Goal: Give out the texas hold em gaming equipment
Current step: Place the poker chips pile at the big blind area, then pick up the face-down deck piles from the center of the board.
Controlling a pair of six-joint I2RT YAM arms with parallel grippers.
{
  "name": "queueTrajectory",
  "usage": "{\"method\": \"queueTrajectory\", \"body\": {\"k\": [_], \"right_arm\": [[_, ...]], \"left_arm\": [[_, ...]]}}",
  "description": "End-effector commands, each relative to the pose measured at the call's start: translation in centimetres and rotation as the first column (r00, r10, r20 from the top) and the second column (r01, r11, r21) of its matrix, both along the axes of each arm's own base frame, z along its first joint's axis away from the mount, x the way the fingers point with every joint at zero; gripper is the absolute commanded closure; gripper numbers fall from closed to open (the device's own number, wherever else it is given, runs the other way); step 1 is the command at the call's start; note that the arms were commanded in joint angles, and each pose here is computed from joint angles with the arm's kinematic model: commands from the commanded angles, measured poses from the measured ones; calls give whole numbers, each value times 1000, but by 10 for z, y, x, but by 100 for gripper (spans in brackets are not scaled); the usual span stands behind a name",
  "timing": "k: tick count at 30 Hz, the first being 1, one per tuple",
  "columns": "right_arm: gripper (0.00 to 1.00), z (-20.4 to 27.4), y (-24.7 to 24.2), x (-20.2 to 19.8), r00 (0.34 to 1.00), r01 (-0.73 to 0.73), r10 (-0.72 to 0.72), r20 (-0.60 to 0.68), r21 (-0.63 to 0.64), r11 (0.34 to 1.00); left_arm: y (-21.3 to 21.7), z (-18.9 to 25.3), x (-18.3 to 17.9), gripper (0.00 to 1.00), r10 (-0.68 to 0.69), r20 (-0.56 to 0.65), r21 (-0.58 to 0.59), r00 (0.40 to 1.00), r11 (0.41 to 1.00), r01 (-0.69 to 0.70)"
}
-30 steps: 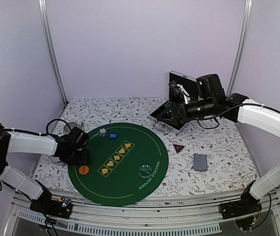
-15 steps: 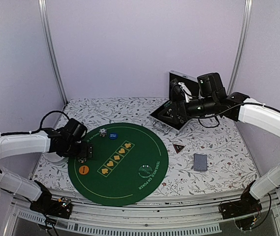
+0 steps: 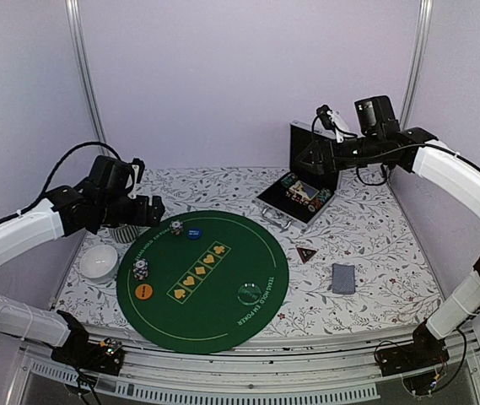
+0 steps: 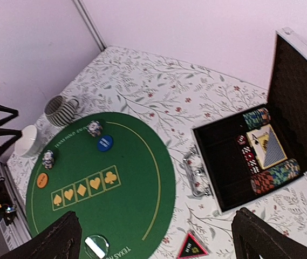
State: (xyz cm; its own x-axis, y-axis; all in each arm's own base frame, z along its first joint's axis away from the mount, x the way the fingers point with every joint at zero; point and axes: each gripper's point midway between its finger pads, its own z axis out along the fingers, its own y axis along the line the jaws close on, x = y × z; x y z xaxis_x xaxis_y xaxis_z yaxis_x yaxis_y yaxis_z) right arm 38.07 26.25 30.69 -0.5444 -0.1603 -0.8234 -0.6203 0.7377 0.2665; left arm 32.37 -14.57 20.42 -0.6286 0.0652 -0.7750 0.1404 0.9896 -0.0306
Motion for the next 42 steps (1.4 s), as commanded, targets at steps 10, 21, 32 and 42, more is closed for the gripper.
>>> {"method": "queueTrajectory", "body": {"k": [10, 21, 32, 42], "right_arm": [[1, 11, -64, 18, 974, 216, -226, 9, -328, 920], [1, -157, -118, -74, 652, 358, -612, -448, -529, 769], [1, -244, -101, -129, 562, 288, -595, -575, -538, 792], [1, -281, -109, -132, 554, 216, -619, -557, -622, 753]], "left_arm": [[-15, 4, 16, 2, -148, 64, 59, 987, 988, 144], [-14, 2, 11, 2, -150, 84, 20, 985, 989, 149], [-2, 3, 7, 2, -122, 105, 26, 987, 992, 120], [18, 0, 14, 2, -64, 115, 49, 991, 997, 58]]}}
